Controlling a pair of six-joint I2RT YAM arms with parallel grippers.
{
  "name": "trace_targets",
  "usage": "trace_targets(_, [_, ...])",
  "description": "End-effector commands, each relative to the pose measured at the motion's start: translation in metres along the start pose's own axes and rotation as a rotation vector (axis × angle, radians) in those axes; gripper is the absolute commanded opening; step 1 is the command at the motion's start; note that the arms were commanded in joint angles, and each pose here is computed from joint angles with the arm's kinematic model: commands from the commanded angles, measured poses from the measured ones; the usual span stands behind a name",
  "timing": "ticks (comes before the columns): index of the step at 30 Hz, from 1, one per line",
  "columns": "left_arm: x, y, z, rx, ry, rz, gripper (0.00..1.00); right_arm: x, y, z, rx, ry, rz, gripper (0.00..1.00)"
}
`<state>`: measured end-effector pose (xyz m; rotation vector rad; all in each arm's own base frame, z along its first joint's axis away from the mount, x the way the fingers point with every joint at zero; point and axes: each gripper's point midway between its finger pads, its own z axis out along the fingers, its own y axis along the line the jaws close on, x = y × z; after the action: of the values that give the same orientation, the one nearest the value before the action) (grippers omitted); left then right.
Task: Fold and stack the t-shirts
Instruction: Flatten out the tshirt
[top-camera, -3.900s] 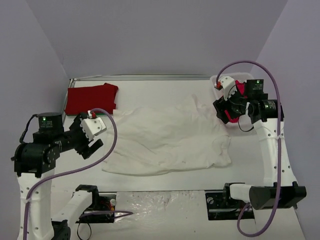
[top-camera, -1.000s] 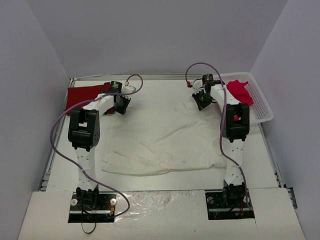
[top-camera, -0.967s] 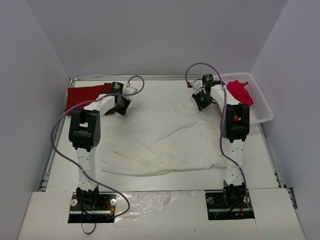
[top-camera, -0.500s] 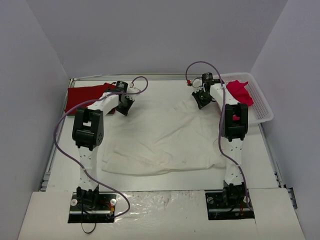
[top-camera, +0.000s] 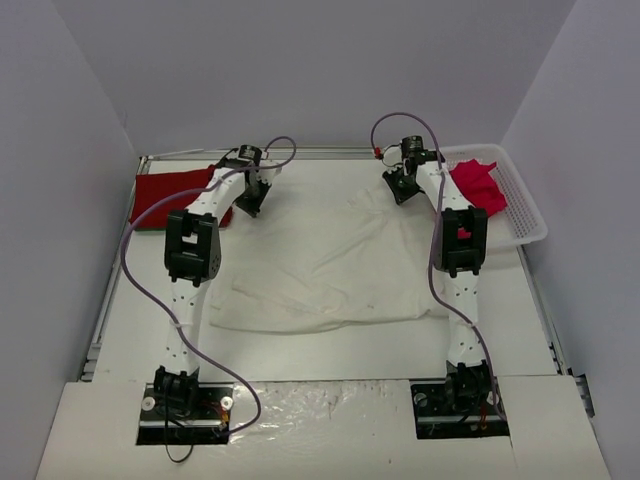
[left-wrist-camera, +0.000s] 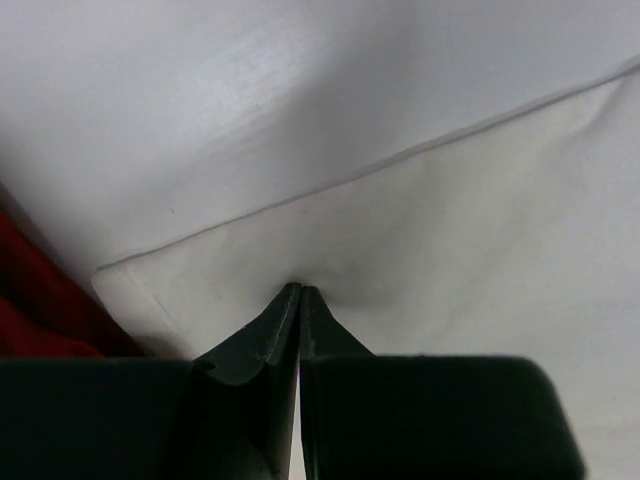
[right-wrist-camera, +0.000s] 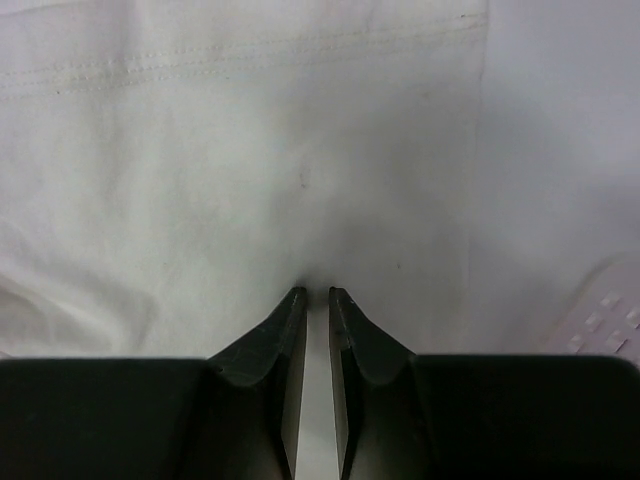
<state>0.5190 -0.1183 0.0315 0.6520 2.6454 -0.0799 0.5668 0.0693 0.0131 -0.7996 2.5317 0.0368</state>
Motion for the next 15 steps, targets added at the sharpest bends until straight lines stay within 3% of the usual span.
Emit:
trace_targets(1, [0.020,0.012,0.028,-0.017,0.103,-0.072,0.02,0.039,0.010,0.042,0.000,0.133,0.011,0.12])
trace_targets(11, [-0.028,0.044,0.031,-0.116,-0.010,-0.095,0.04,-0.003,-0.015,0.055,0.113,0.015,0.001,0.18])
trace_targets(15, [-0.045,0.055,0.024,-0.169,-0.070,-0.068,0.12,-0.022,-0.017,0.059,0.151,-0.046,-0.014,0.22])
